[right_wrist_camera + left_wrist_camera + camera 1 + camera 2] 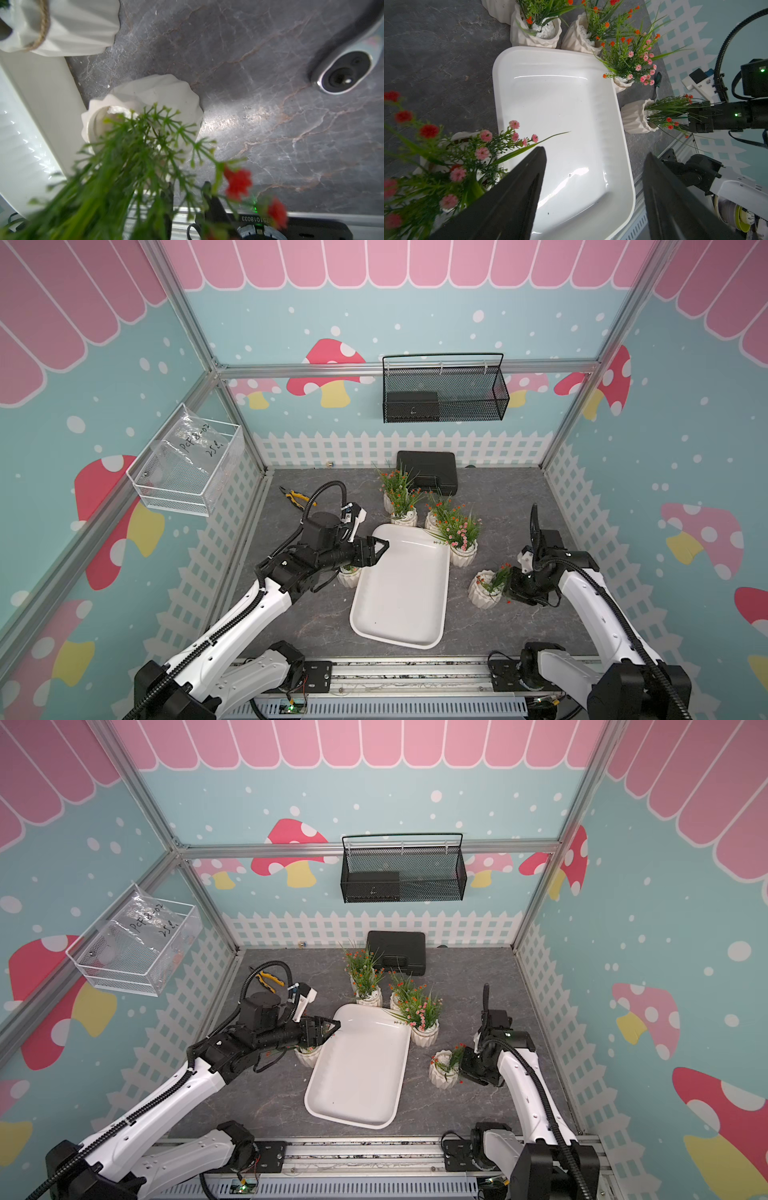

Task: Put the potted gypsophila into the storage box
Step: Pick up the baby's breath potted plant from the center of the board.

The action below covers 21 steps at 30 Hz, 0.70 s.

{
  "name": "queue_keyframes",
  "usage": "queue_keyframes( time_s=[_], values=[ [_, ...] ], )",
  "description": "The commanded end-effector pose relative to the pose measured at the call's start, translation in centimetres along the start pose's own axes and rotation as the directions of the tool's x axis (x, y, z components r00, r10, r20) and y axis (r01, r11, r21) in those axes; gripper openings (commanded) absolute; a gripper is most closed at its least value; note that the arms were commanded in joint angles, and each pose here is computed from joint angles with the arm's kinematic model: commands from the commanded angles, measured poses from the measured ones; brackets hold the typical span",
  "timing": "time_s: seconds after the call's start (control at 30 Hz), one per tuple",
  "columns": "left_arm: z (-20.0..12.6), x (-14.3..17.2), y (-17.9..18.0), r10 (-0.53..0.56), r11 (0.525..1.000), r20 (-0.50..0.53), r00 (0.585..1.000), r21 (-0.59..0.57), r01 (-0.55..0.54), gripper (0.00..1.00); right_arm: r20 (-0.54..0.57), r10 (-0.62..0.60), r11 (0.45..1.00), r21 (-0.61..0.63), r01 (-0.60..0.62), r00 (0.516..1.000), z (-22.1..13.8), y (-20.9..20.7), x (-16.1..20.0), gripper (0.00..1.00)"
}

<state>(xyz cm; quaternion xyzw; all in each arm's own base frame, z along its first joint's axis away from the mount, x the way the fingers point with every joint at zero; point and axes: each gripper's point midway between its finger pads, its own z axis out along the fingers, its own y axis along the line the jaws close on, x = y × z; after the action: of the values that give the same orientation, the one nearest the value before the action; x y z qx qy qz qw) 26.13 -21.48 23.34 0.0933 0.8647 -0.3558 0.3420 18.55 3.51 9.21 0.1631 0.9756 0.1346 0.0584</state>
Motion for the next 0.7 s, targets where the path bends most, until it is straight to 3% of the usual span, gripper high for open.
queue_keyframes(
  time_s=[0.0,0.67],
  values=[
    [-0.2,-0.6,-0.9,0.02,0.999,0.001,1.0,0.025,-0.02,0.74,0.03,0.002,0.999,-0.034,-0.001,1.0,0.8,0.7,-0.8,0.28],
    [-0.1,-0.6,-0.4,0.02,1.0,0.002,1.0,-0.004,-0.02,0.74,0.058,-0.062,0.998,0.013,0.061,0.996,3.0,0.9,-2.4,0.25]
  ],
)
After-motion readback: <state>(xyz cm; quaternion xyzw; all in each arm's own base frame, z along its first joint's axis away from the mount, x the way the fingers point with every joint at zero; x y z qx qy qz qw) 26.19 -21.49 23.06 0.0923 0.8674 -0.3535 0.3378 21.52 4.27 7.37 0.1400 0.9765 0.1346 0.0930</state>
